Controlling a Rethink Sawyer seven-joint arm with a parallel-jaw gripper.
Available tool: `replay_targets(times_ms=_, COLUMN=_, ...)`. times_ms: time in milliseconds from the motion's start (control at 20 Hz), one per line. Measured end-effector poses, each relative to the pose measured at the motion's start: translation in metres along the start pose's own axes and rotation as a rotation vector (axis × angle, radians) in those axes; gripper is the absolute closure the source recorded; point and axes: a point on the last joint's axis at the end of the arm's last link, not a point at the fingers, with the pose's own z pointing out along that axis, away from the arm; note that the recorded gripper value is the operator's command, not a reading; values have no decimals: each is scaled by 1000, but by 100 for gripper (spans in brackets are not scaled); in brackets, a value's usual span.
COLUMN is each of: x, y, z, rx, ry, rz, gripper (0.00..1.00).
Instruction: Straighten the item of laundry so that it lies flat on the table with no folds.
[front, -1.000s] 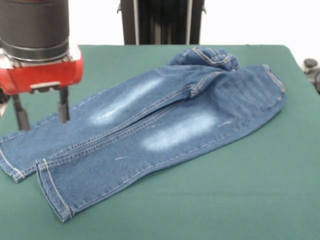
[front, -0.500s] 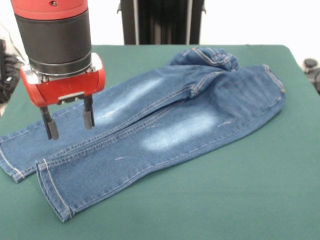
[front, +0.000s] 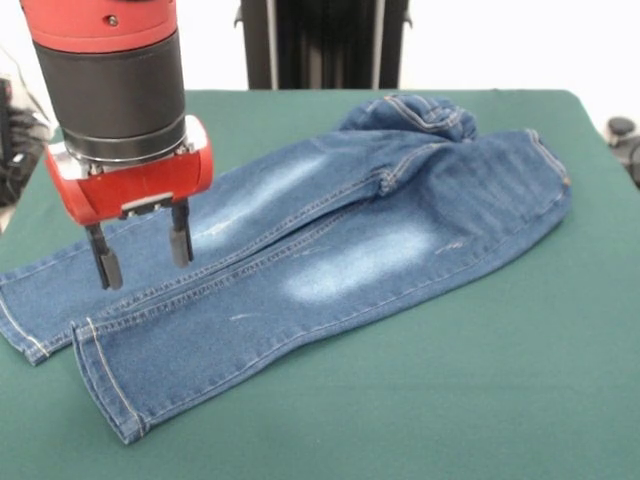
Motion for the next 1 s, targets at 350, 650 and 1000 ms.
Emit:
replay_targets(times_ms=350, x=-2, y=11, z=17, rx=4, ry=-16, rz=-43, gripper=0)
replay_targets(times_ms=650, x=3, y=17, z=45, rx=9, ry=-16, rz=-76, gripper=0)
replay_targets(times_ms=1000, x=7, y=25, z=68, rx=-4, ry=-25, rz=-94, gripper=0)
